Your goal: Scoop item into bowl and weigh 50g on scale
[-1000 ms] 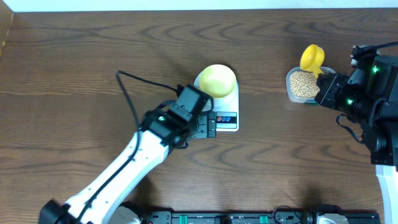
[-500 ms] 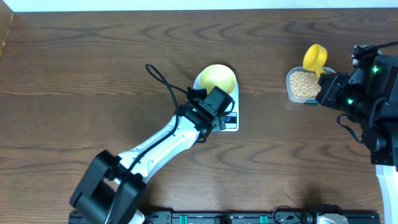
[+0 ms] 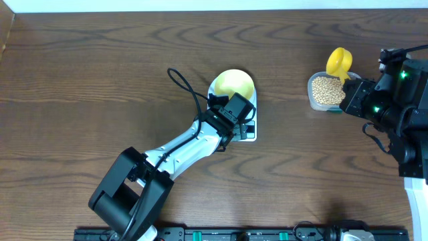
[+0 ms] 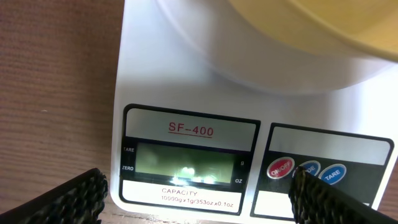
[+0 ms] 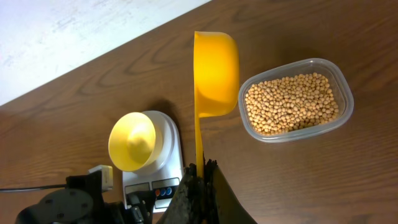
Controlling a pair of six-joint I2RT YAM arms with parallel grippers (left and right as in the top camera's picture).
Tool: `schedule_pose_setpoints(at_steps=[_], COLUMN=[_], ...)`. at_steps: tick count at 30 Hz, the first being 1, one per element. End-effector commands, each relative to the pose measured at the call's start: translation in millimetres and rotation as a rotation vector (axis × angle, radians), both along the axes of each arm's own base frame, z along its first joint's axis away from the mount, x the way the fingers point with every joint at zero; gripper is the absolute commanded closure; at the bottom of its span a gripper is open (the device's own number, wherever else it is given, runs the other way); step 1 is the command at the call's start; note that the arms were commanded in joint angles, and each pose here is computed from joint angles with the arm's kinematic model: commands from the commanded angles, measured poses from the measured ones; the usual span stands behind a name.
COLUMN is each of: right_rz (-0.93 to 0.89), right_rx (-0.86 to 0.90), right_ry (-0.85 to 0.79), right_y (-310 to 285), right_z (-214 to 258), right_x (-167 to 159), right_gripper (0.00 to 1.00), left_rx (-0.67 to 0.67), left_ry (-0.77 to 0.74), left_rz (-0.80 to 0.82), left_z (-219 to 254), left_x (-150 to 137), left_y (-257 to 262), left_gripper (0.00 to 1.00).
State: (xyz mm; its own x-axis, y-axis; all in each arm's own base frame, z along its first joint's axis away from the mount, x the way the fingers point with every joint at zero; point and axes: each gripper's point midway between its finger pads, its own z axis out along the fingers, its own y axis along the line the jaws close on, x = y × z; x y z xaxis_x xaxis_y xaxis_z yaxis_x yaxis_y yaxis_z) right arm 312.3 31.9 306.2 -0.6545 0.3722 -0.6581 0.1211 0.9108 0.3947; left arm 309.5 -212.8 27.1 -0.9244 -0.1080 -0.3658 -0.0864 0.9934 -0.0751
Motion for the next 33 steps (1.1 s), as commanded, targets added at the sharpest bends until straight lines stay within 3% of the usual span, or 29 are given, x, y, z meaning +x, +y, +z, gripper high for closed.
schedule_pose_setpoints(at_steps=[1, 33], right_rz=[-0.011, -0.011], right_rx=[-0.019, -0.019], right_ry=[-0.031, -0.013], right_y=[-5.8, -5.9], right_z=[11.3, 8.1], right_x=[-0.5, -3.2], right_gripper=[0.99, 0.99], left_rx=[0.031, 0.052], left_ry=[0.004, -0.013], left_rz=[-0.015, -0.022], left_z=[-6.5, -8.2], left_x=[0.0, 2.7], left_y=[3.3, 6.0], left_gripper=[0.05, 0.05])
